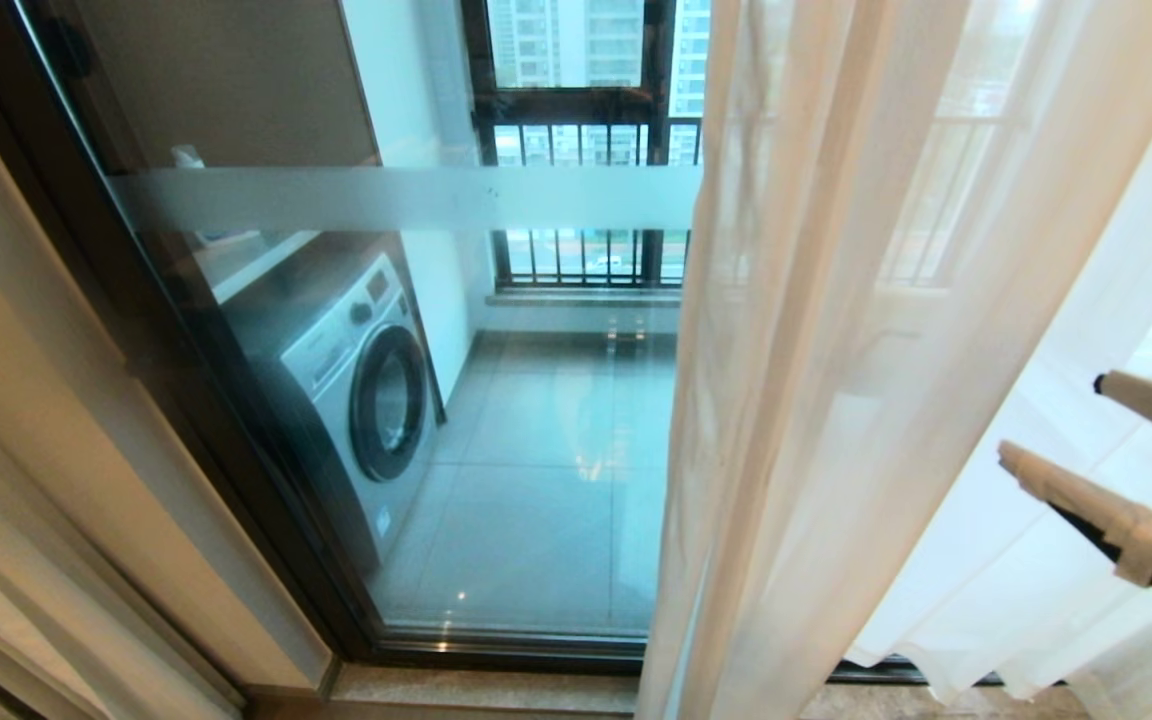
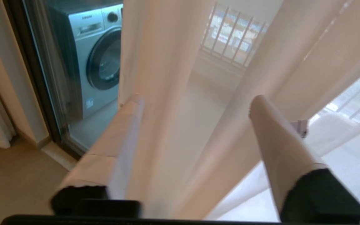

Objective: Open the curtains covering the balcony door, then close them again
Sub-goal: Close the inner curtains on both sides

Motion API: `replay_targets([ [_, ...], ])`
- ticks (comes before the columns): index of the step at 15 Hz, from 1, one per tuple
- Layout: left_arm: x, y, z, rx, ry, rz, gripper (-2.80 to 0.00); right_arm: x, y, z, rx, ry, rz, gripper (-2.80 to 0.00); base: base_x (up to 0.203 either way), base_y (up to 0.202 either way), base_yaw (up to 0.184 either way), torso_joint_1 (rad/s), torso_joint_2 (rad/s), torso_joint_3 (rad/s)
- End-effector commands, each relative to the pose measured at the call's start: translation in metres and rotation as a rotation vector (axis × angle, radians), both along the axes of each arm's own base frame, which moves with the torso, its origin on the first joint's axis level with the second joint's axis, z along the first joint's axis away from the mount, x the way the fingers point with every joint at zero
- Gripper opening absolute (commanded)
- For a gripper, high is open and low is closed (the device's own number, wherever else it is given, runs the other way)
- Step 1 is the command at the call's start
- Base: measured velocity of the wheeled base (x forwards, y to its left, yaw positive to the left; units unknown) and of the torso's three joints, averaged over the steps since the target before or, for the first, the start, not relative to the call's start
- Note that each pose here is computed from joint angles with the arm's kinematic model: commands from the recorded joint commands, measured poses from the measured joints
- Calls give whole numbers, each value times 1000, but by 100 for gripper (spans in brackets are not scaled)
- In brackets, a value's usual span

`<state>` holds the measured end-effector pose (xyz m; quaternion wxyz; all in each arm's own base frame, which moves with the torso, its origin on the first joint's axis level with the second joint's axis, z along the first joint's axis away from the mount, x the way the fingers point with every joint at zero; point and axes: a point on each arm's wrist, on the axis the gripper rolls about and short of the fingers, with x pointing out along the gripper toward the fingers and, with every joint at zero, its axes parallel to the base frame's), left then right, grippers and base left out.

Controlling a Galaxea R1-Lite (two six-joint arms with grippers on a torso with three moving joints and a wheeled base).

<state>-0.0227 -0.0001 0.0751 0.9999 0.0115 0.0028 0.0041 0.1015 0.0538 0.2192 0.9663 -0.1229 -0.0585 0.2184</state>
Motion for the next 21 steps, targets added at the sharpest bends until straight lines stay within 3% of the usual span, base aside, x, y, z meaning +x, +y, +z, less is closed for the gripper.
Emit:
replay_targets([
  [1, 0, 0, 0, 0, 1, 1, -280, -19, -11, -8, 5, -11, -8, -280, 0, 0, 0, 0, 0, 0],
  [5, 0, 0, 0, 0, 1, 1, -280, -35, -28, -30, -44, 164, -108, -280, 0, 0, 0, 0, 0, 0],
  [10, 0, 0, 0, 0, 1, 1, -280, -60, -46, -57, -66, 293, -278, -280, 0, 0, 0, 0, 0, 0],
  [16, 0, 0, 0, 0, 1, 1, -280, -82, -55, -79, -42, 236, -503, -280, 0, 0, 0, 0, 0, 0],
  [21, 0, 0, 0, 0, 1, 1, -280, -89, -56, -107, -13, 171, -564, -280, 0, 0, 0, 0, 0, 0],
])
